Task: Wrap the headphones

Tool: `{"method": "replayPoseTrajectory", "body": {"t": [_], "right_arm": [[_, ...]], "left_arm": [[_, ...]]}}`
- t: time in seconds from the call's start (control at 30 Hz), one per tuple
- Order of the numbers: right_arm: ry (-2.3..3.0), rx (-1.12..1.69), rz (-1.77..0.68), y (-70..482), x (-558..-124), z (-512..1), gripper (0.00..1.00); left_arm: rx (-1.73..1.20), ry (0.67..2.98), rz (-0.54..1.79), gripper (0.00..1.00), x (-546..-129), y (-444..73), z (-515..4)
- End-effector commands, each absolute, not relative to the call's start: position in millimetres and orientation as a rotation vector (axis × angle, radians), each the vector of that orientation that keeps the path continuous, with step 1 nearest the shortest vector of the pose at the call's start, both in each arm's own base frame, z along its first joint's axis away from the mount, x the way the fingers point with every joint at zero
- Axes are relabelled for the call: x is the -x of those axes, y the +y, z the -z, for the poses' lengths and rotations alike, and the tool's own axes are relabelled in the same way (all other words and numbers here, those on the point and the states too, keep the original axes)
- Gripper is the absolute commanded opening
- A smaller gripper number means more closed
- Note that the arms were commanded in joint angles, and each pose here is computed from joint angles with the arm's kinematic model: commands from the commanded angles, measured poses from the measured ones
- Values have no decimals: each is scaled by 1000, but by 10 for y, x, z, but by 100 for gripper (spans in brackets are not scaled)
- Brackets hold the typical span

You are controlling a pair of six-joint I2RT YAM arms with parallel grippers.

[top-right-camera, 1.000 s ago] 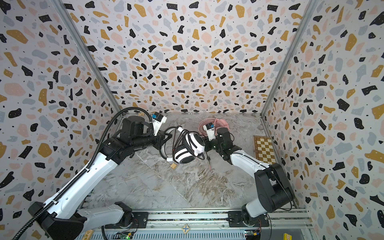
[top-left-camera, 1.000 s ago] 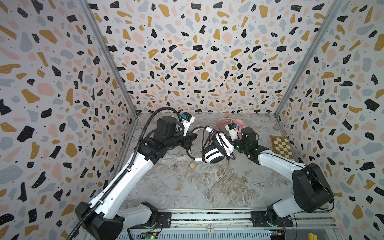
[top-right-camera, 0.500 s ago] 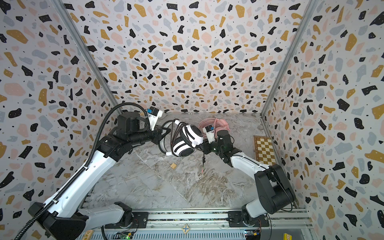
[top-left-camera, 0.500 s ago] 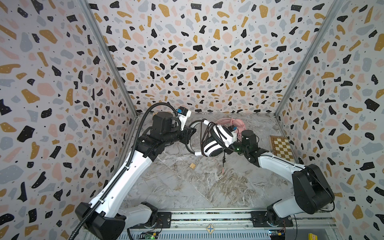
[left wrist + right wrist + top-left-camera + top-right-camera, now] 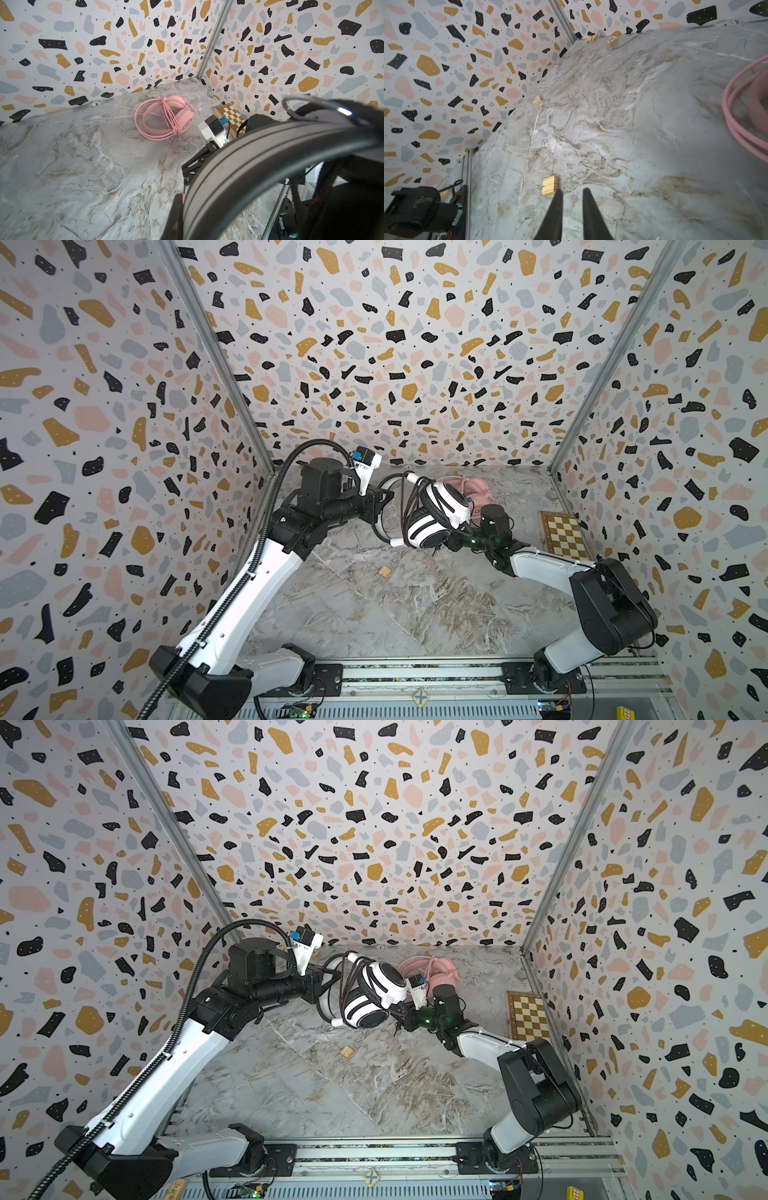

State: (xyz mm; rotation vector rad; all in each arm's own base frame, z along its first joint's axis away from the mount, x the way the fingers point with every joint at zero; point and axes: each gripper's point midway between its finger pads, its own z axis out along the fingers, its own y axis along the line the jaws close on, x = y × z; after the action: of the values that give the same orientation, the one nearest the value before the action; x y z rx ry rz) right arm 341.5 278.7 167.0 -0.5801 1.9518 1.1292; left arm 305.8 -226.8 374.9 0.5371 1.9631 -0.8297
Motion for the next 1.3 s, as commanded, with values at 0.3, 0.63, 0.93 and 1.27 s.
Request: {"method": "replayPoseTrajectory", "body": {"t": [0.3,0.63,0.93,1.27], "right_arm": [[1908,558,-1234,2811,-3273,-1636,28],[1901,532,-1297,2818,-3212,-1542,19],[1881,528,-1317,2792,-3141,-1539,20],[1904,523,-1293,2756,-3086,-1512,5]], "left_arm": [[-454,1810,878,0,-3172,-2219,-4276],[-420,1812,877,0,-3223,-2157,-4282],[-398,1814,870,0,-3271,-2104,-4263],[-178,1856,717,0,-3529,-1764,-4175]]}}
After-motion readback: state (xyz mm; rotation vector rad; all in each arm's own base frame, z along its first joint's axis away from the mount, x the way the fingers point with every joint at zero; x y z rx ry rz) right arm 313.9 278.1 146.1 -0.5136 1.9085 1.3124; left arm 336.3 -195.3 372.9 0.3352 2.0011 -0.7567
